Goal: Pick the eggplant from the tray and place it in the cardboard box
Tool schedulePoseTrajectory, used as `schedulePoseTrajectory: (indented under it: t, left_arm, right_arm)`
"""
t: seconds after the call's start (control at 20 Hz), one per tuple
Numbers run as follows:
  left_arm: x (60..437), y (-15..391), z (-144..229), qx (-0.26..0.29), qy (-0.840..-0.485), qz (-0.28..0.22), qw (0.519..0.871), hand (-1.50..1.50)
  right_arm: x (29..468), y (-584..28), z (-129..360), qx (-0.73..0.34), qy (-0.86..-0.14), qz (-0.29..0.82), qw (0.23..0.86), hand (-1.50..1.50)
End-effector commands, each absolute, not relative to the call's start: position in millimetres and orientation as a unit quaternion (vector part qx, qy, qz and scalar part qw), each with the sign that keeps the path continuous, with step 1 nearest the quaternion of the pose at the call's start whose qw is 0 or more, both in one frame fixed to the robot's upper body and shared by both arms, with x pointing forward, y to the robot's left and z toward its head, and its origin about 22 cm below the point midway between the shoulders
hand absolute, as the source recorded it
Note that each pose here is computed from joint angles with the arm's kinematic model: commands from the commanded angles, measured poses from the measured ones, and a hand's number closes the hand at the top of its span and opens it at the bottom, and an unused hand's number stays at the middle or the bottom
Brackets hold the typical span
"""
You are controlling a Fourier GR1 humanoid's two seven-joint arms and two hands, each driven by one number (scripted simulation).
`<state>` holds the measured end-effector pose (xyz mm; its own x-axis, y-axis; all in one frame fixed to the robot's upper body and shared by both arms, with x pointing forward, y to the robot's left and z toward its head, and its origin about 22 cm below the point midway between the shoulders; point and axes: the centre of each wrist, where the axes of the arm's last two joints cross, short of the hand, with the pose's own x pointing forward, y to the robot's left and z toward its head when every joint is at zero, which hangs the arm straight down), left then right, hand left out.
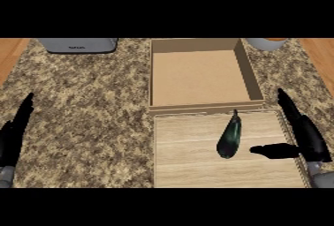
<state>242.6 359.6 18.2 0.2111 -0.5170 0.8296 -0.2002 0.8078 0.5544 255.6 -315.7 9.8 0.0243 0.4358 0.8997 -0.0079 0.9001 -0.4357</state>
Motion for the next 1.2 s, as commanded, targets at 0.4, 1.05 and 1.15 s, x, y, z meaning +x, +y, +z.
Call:
schedulePoseTrajectory:
  t: [0.4, 1.05, 1.15]
  left_arm:
    - [265.5, 357.2, 21.4, 0.302, -0.615, -0.094, 0.722, 0.0]
    - [269.7, 345.5, 20.2, 0.287, -0.625, -0.099, 0.719, 0.0]
    - [261.4, 356.2, 8.5, 0.288, -0.618, -0.099, 0.725, 0.0]
  right_arm:
    - [204.9, -343.2, -13.0, -0.182, -0.722, 0.205, 0.636, -1.5]
    - [255.8, -333.5, 62.9, -0.201, -0.494, 0.484, 0.694, -1.5]
    - [264.6, -314.7, 69.7, -0.18, -0.483, 0.491, 0.702, -1.5]
